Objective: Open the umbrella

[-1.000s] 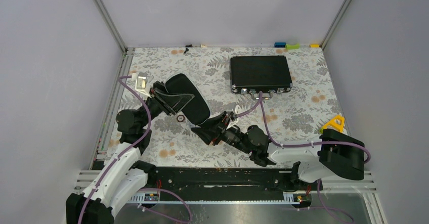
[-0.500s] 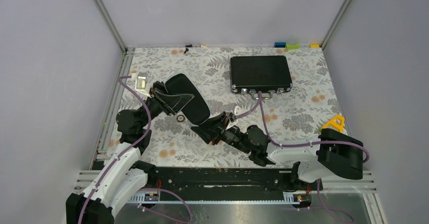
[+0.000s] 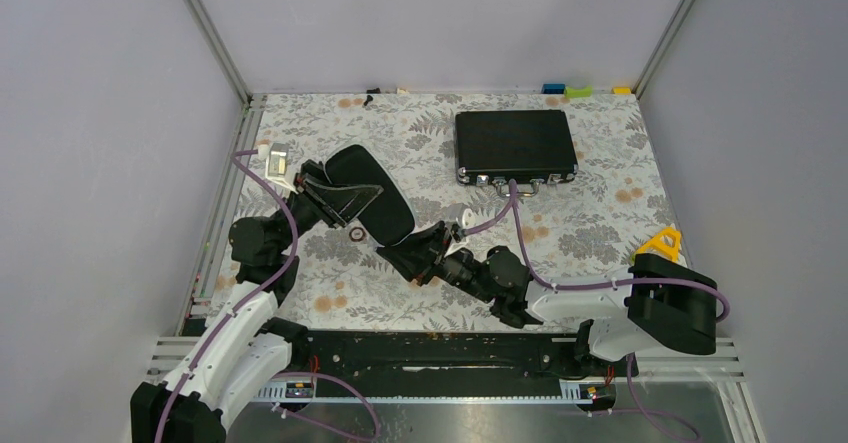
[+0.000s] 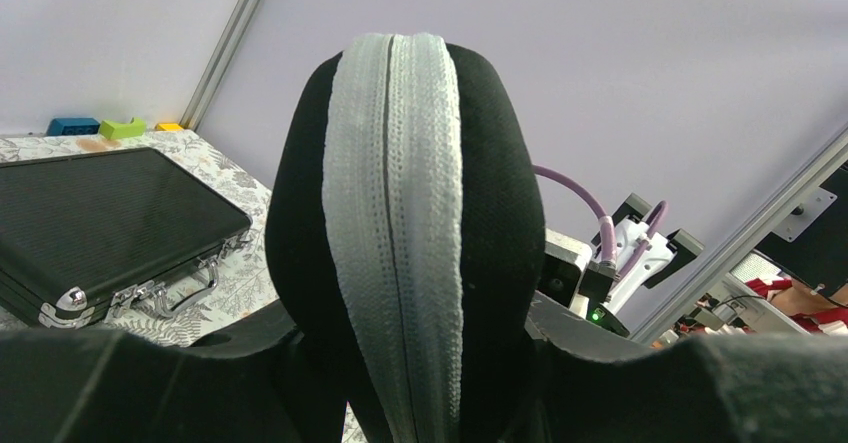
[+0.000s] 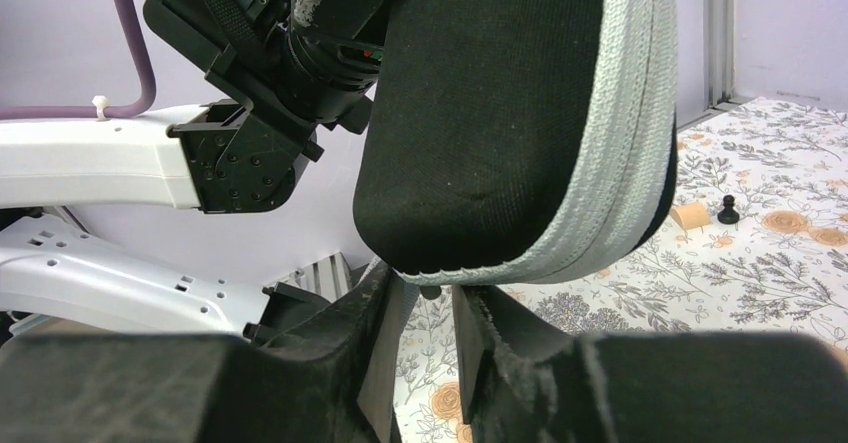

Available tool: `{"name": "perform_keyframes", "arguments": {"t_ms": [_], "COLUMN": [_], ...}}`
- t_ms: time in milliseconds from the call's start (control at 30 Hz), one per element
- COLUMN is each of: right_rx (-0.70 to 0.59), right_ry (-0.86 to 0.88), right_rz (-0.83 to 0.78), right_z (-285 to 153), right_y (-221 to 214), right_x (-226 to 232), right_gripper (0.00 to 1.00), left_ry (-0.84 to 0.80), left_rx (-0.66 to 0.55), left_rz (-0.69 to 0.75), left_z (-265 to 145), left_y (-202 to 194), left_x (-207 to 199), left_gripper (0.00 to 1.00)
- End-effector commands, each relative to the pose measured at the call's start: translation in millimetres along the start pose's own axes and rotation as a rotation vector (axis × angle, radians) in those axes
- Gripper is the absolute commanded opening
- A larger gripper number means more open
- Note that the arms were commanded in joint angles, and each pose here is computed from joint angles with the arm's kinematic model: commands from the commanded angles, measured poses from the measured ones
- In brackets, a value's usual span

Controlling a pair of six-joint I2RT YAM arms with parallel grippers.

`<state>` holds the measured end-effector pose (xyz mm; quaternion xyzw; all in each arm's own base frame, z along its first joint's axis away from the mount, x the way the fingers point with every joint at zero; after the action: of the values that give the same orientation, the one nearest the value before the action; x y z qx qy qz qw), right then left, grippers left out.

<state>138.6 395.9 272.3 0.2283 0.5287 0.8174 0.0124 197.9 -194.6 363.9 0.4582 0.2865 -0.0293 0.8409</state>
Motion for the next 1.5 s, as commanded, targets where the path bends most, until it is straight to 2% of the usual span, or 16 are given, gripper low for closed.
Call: {"name": "perform_keyframes", "arguments": {"t_ms": [0,133,300,1000,1467], "right_rx": [-0.104,-0.101,-0.106,-0.056,0.022], "right_ry": [0.064,0.061,0.049,-0.111,-0.138], "right_rz": [-0.022,-0.023,-0.022,-0.024,-0.021], "right_z": [13.8,13.5,10.9,-1.5,-10.3], "right_y": [30.4,28.7,29.0,23.0,-2.5], "right_x": [18.2,17.3,15.1,-11.3,-18.8], "right_gripper": [0.28,0.18,0.00,0.00,0.00], "left_ry": [-0.080,-0.081,-0.083,0.021,0.068], "left_rx": [-0.065,-0.063,-0.061,-0.078,-0.129], "left_rz": [0.072,0.072,0.070,0.091,0.113], "left_z": [1.3,1.2,1.6,-1.4,-8.8], "left_y": [17.8,17.6,17.3,24.6,37.0], "left_x": [-21.2,-21.4,-21.7,0.1,8.9], "left_gripper": [0.00,0.00,0.00,0.00,0.00]}}
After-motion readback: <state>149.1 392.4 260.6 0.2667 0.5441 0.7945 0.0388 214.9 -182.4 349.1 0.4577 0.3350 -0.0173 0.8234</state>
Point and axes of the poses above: each gripper's point midway between its finger pads, its own z axis out along the fingers, its own x axis along the line the jaws close on, y = z × x, the point moved 1 cm from there along -z, back along the fingers, and after that the axes turned 3 degrees about z, right-handed, at the moved point
